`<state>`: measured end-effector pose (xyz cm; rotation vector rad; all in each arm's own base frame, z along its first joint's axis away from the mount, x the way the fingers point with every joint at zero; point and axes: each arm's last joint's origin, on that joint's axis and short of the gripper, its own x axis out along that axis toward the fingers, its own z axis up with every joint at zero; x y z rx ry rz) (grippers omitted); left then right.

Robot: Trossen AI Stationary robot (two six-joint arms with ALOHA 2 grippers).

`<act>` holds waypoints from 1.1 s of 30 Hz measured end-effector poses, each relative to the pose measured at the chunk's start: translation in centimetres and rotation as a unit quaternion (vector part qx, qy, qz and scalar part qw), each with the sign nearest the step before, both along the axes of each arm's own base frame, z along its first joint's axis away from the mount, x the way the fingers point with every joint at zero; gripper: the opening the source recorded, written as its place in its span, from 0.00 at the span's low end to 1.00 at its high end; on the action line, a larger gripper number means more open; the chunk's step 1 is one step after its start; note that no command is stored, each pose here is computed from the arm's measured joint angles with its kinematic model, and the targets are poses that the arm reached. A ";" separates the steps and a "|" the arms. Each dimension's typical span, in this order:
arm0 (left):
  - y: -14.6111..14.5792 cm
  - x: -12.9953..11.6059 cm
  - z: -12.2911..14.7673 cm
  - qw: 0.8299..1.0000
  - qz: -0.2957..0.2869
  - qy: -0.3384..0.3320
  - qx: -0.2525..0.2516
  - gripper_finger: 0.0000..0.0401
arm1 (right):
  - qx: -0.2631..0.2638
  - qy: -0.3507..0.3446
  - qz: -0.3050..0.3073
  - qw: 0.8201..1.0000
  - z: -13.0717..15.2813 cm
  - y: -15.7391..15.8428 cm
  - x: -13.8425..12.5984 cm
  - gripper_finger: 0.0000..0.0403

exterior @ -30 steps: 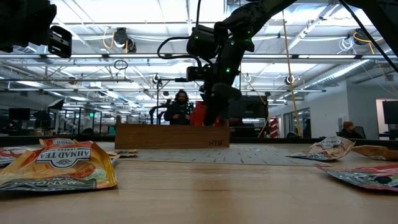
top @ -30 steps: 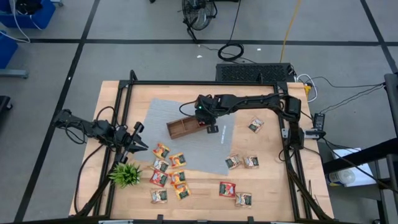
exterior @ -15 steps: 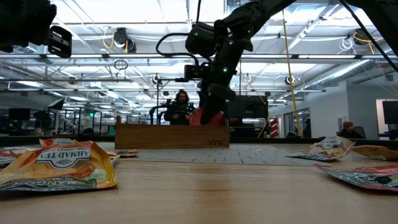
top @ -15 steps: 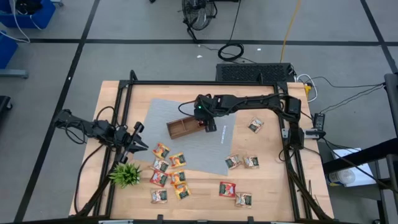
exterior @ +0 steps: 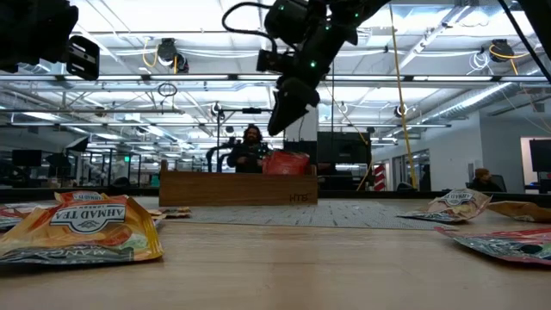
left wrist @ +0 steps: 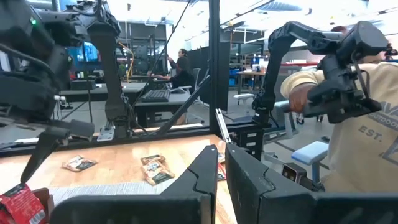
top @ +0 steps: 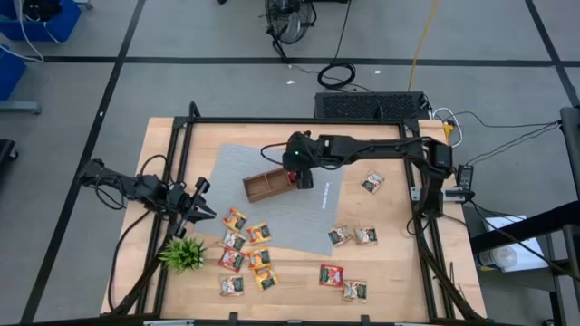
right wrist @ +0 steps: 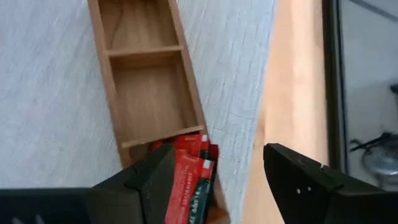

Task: Pick & Place Tea
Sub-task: Put the red tea bag into the wooden organizer

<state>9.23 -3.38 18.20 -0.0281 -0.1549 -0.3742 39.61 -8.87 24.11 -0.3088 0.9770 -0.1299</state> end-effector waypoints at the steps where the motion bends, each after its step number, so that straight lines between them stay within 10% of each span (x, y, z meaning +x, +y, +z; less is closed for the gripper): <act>1: 0.0 0.0 0.0 1.000 0.000 0.000 0.000 0.09 | 0.012 0.005 -0.003 1.000 -0.1 -0.1 -0.2 0.55; 16: 0.0 0.0 0.0 1.000 0.000 0.000 0.000 0.09 | 0.043 0.060 -0.054 0.996 -1.0 -1.2 -1.6 0.03; 33: 0.0 0.0 0.0 1.000 0.000 0.000 0.000 0.09 | 0.020 -0.001 -0.007 1.000 -2.2 -0.8 -1.4 0.00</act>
